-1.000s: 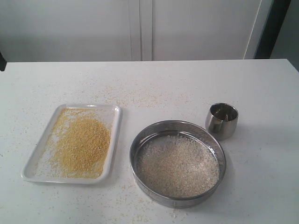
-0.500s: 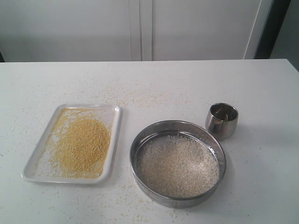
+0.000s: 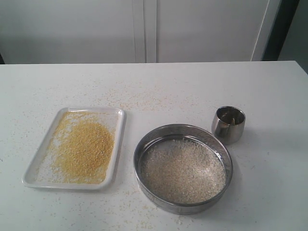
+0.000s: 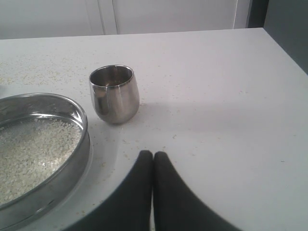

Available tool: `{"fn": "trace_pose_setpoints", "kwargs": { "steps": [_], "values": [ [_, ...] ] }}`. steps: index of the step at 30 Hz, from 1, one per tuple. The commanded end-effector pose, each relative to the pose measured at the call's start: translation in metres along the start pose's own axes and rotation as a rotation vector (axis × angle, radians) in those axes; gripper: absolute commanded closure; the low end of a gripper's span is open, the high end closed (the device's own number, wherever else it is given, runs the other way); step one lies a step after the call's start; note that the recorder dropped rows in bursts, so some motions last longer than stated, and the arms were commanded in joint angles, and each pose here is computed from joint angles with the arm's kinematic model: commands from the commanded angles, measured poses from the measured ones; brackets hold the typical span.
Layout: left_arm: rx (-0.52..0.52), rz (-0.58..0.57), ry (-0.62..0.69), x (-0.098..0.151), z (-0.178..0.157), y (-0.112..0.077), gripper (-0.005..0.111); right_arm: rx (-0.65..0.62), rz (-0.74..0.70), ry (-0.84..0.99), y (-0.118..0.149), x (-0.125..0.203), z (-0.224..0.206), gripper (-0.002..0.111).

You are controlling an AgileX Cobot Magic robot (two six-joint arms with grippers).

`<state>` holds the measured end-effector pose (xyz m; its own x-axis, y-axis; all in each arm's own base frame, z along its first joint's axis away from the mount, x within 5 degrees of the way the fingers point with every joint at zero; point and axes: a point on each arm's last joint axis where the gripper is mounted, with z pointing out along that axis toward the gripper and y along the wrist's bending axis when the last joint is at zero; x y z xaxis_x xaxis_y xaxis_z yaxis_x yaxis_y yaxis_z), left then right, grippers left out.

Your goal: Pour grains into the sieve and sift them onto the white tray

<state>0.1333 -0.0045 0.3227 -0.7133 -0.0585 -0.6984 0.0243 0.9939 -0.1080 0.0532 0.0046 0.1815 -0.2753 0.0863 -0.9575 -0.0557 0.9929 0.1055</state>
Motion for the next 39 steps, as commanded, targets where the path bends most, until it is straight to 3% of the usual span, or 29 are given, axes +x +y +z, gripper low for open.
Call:
{"fn": "trace_pose_setpoints", "kwargs": {
  "steps": [1, 20, 39],
  "values": [
    [0.021, -0.001, -0.065, 0.02, -0.015, -0.003, 0.107, 0.004, 0.002, -0.017, 0.0, -0.001, 0.0, 0.108],
    [-0.032, 0.041, -0.09, 0.032, -0.018, 0.001, 0.107, 0.004, 0.002, -0.017, 0.0, -0.001, 0.0, 0.108],
    [-0.058, 0.039, -0.316, 0.137, 0.025, 0.011, 0.107, 0.004, 0.002, -0.017, 0.0, -0.001, 0.0, 0.108]
  ]
}}
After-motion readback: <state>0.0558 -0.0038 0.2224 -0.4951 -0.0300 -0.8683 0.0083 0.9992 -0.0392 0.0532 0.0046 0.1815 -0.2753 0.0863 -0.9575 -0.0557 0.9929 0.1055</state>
